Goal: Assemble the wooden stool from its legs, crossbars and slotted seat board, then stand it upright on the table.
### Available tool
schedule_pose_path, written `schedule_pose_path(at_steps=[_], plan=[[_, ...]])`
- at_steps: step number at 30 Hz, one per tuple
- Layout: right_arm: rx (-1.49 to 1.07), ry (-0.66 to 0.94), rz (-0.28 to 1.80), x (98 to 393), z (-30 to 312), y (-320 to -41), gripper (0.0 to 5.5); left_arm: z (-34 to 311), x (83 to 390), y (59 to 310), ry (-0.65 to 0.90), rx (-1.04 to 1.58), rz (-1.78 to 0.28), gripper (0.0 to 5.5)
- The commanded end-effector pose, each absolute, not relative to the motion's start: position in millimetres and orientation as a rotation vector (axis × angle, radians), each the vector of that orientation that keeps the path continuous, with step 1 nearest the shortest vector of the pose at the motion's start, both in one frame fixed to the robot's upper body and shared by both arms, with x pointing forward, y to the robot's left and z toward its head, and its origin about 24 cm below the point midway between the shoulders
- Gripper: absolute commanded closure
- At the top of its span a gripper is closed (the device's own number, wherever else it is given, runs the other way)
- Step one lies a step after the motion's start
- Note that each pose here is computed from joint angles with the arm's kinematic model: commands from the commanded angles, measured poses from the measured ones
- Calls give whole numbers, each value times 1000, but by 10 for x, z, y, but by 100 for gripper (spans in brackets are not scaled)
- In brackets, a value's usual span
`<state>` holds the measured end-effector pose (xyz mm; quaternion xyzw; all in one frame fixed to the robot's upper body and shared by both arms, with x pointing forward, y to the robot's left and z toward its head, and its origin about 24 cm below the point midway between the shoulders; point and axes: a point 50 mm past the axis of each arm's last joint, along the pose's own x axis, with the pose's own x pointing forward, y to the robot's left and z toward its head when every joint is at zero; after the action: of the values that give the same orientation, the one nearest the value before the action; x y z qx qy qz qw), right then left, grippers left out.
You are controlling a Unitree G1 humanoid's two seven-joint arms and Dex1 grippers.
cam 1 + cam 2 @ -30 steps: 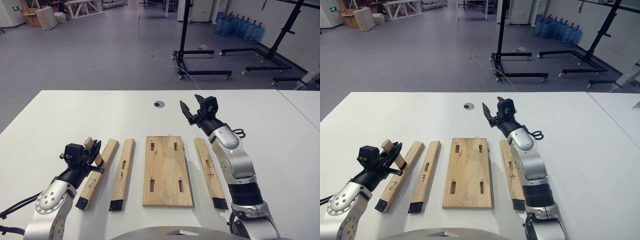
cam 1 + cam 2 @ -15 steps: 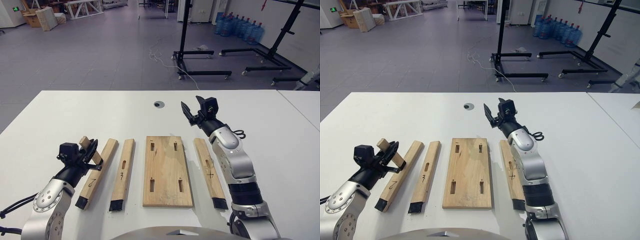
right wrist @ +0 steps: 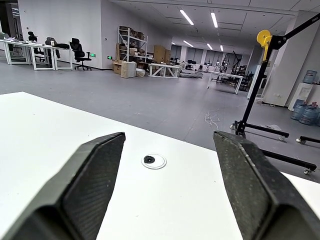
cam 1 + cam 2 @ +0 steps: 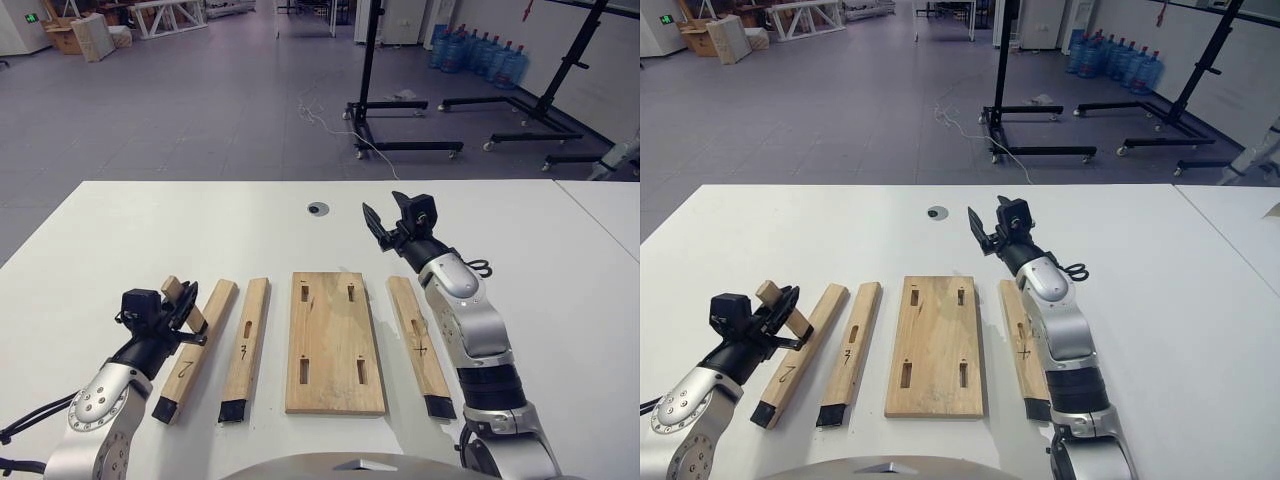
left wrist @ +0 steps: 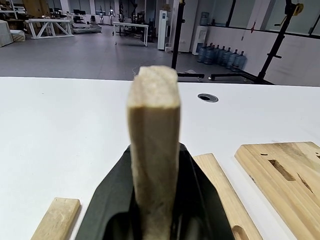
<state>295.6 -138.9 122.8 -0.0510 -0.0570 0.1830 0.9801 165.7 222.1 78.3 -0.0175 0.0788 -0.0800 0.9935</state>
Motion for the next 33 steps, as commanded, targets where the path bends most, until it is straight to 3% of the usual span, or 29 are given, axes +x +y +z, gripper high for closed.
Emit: schedule_pose_path(at_steps=[1, 6, 13, 33], plan=[[-113, -114, 361, 2942, 1247, -1424, 226, 729, 1624, 2226, 210, -51, -144, 511], [-103, -108, 362, 2935, 1239, -1410, 226, 916, 1708, 2251, 138, -77, -135, 511], [-96, -105, 363, 2939, 1257, -1426, 226, 991, 1673, 2134, 152, -66, -167, 511], [-62, -103, 339, 2962, 1281, -1437, 226, 770, 1661, 2130, 257, 11, -170, 511]])
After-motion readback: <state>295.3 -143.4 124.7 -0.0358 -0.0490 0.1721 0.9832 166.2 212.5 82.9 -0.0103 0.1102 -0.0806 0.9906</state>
